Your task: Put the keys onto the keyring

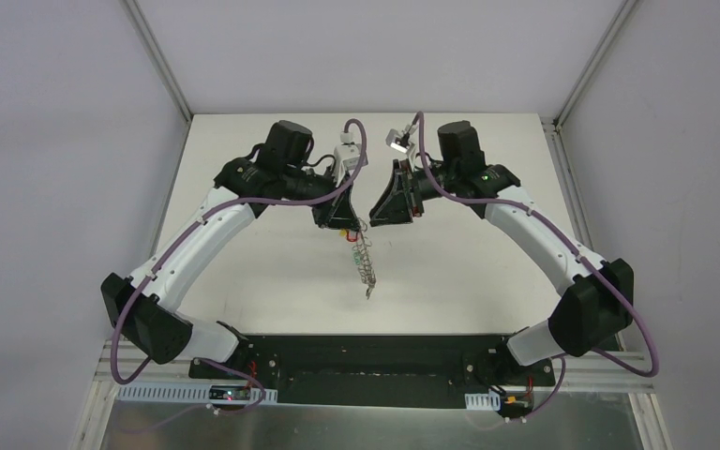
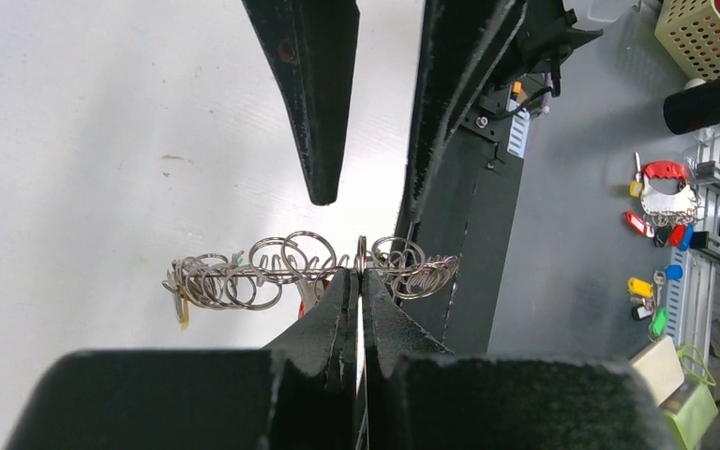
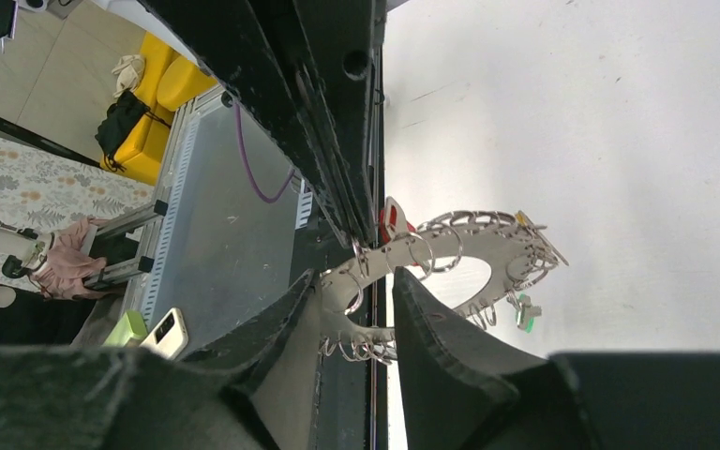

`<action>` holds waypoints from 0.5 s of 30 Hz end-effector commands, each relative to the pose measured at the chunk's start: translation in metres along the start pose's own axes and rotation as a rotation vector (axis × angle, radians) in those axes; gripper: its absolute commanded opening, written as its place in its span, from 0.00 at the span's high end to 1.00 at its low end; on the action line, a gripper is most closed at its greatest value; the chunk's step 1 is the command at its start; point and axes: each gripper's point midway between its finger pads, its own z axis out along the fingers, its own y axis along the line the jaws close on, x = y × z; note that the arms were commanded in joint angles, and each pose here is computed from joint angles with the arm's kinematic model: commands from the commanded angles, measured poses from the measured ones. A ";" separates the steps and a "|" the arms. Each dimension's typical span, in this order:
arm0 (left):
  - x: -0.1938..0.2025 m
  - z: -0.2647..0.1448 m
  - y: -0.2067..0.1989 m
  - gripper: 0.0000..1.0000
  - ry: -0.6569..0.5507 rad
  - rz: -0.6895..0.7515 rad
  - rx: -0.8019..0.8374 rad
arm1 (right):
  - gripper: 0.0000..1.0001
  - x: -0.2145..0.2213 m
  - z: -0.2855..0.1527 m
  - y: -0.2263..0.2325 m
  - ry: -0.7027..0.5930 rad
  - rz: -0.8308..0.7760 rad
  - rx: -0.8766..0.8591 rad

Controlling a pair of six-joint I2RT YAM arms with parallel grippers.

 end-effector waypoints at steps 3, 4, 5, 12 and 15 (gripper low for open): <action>-0.015 0.000 -0.016 1.00 -0.036 0.013 0.058 | 0.59 -0.013 0.006 0.019 -0.002 -0.084 -0.019; -0.014 0.001 -0.017 1.00 -0.035 0.002 0.064 | 0.59 -0.013 0.008 0.019 0.002 -0.083 -0.023; -0.014 0.002 -0.017 1.00 -0.035 -0.006 0.070 | 0.59 -0.012 0.009 0.020 0.005 -0.083 -0.027; -0.015 0.002 -0.019 1.00 -0.040 -0.021 0.076 | 0.69 -0.007 0.014 0.018 0.021 -0.067 -0.040; -0.015 0.003 -0.019 1.00 -0.039 -0.023 0.078 | 0.79 -0.007 0.015 0.019 0.022 -0.068 -0.049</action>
